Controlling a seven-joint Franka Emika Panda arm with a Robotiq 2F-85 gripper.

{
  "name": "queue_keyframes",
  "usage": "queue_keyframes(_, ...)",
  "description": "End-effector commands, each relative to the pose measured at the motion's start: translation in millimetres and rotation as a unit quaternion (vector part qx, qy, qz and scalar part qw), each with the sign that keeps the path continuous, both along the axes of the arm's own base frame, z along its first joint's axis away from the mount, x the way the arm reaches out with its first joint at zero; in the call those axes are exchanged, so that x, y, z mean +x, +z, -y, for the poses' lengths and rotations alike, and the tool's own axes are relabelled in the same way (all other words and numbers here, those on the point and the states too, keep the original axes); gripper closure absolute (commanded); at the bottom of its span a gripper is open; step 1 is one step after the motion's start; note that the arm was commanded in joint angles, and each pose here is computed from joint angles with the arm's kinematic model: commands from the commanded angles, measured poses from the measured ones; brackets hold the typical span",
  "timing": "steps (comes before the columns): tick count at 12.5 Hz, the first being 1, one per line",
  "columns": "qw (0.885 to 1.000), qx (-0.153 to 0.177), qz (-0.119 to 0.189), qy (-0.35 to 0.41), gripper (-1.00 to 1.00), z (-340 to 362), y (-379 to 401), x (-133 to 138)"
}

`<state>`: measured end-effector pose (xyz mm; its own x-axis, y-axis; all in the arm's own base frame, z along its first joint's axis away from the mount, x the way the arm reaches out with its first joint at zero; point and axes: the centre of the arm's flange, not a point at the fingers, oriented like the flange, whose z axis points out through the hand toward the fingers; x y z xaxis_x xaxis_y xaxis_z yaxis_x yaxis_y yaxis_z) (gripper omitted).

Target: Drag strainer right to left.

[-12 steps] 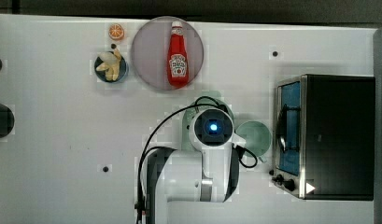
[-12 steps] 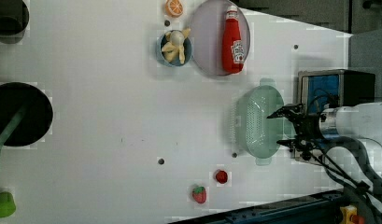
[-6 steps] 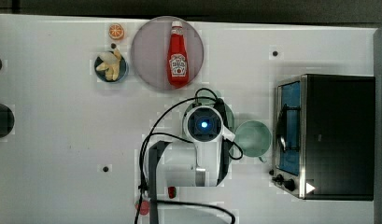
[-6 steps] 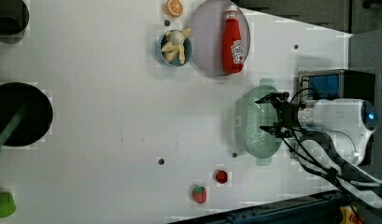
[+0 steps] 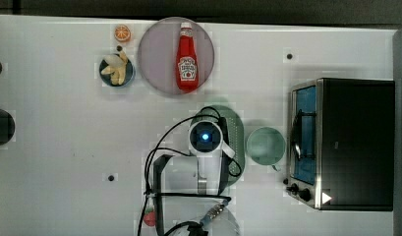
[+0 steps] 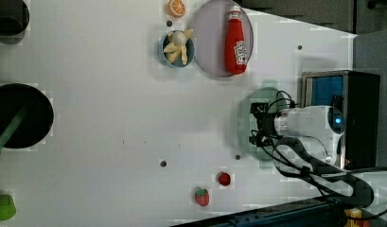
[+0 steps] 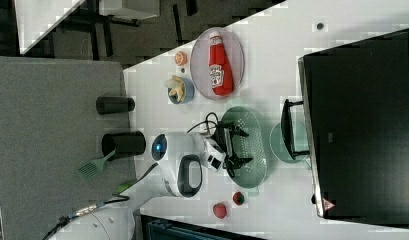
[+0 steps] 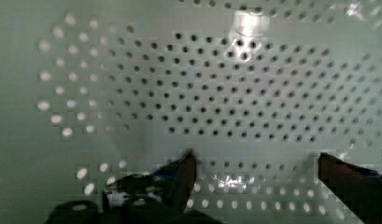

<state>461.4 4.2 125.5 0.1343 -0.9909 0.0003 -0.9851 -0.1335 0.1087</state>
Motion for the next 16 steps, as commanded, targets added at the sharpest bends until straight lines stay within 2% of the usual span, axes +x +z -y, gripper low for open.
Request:
queue_keyframes(1,0.999,0.004,0.036,-0.015,-1.0,-39,32,15)
queue_keyframes(5,0.999,0.008,0.037,-0.002,-1.0,-79,34,12)
queue_keyframes(12,0.999,0.009,0.031,-0.025,-1.0,-164,29,-6)
queue_keyframes(16,0.998,0.011,0.036,-0.041,-1.0,-200,25,-2)
